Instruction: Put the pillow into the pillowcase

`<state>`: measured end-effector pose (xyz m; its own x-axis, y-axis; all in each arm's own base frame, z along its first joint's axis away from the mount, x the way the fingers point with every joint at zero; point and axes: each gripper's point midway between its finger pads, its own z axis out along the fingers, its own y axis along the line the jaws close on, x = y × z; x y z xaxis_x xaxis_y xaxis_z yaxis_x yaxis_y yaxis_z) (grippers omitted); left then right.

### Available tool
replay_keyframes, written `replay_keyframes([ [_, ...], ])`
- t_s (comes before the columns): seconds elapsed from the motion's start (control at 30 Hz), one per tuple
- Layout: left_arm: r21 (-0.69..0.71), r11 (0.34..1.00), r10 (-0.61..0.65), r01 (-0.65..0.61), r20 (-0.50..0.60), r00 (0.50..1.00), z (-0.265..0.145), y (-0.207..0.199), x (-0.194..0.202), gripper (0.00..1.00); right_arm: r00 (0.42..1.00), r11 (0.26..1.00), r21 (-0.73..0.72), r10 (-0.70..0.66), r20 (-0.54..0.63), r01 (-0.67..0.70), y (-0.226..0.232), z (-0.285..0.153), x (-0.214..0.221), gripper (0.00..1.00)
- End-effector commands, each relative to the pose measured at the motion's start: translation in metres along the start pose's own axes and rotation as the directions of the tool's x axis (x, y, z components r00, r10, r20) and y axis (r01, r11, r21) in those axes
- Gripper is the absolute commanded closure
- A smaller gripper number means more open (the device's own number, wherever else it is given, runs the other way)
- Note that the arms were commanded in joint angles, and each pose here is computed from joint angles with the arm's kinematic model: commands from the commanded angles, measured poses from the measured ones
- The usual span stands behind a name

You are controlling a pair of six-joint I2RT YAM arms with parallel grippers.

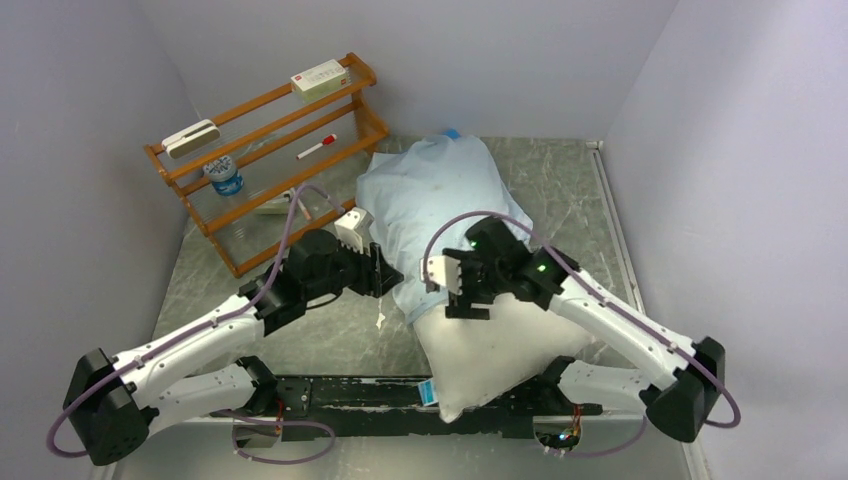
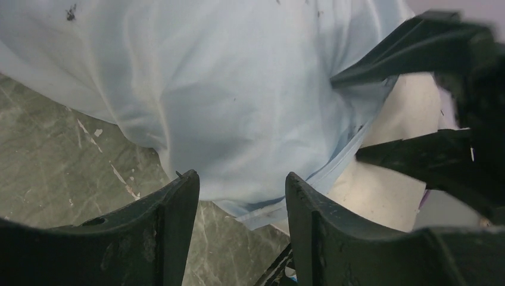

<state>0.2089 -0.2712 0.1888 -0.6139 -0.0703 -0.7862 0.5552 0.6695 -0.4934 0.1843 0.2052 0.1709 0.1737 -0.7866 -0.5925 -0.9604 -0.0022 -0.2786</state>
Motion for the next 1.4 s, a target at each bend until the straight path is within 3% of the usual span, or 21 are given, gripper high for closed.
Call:
replay_keyframes([
  [0.0,0.018,1.000,-0.017,0.018,-0.006,1.000,-0.006,-0.002,0.003,0.41,0.985,0.999,-0.003,-0.039,-0.170,0.039,0.005,0.025,0.025,0.26],
  [0.07,0.023,0.999,-0.024,0.024,-0.001,1.000,-0.007,-0.003,0.003,0.41,0.979,0.999,-0.021,-0.045,-0.200,0.041,0.005,0.030,0.029,0.44],
  [0.1,0.021,0.999,-0.026,0.026,0.002,1.000,-0.008,-0.003,0.003,0.41,0.978,0.999,-0.022,-0.049,-0.205,0.046,0.003,0.032,0.029,0.64],
  [0.13,0.017,0.999,-0.027,0.027,0.002,1.000,-0.009,-0.002,0.002,0.41,0.976,0.999,0.005,-0.048,-0.211,0.050,-0.004,0.034,0.028,0.90],
  [0.17,0.013,1.000,-0.025,0.025,0.002,1.000,-0.010,-0.002,0.002,0.41,0.978,0.997,0.054,-0.037,-0.204,0.049,-0.014,0.035,0.025,1.00],
  [0.27,-0.003,1.000,-0.014,0.014,0.013,1.000,-0.013,-0.001,-0.003,0.41,0.991,0.987,0.162,0.011,-0.137,0.012,-0.036,0.030,0.003,1.00],
  [0.37,-0.012,1.000,-0.003,0.003,0.028,1.000,-0.016,-0.002,-0.011,0.41,0.982,0.918,0.359,0.187,-0.018,-0.168,-0.076,0.012,-0.027,1.00],
  [0.47,0.001,1.000,0.015,-0.015,0.052,0.999,-0.023,-0.011,-0.025,0.42,0.925,0.786,0.497,0.363,0.109,-0.367,-0.109,-0.014,-0.050,1.00],
  [0.57,0.000,0.999,0.038,-0.038,0.108,0.993,-0.036,-0.022,-0.054,0.42,0.864,0.712,0.490,0.396,0.309,-0.502,-0.123,-0.042,-0.086,1.00],
  [0.67,-0.052,0.997,0.073,-0.065,0.169,0.983,-0.053,-0.027,-0.085,0.43,0.764,0.633,0.453,0.391,0.513,-0.628,-0.136,-0.077,-0.118,1.00],
  [0.73,-0.102,0.990,0.114,-0.094,0.215,0.970,-0.066,-0.026,-0.106,0.42,0.661,0.543,0.411,0.422,0.620,-0.732,-0.151,-0.101,-0.131,1.00],
  [0.87,-0.213,0.970,0.172,-0.112,0.287,0.942,-0.085,-0.015,-0.132,0.43,0.464,0.294,0.362,0.479,0.745,-0.885,-0.186,-0.147,-0.138,1.00],
  [1.03,-0.317,0.937,0.258,-0.147,0.346,0.902,-0.110,-0.021,-0.182,0.45,0.284,0.134,0.251,0.433,0.856,-0.959,-0.229,-0.218,-0.131,1.00],
  [1.17,-0.309,0.941,0.249,-0.136,0.364,0.897,-0.112,-0.036,-0.208,0.49,0.184,0.081,0.165,0.481,0.857,-0.983,-0.256,-0.235,-0.114,1.00],
  [1.37,-0.108,0.994,0.052,-0.010,0.397,0.916,-0.064,-0.038,-0.163,0.57,0.045,0.030,0.034,0.523,0.851,-0.999,-0.276,-0.229,-0.096,1.00],
])
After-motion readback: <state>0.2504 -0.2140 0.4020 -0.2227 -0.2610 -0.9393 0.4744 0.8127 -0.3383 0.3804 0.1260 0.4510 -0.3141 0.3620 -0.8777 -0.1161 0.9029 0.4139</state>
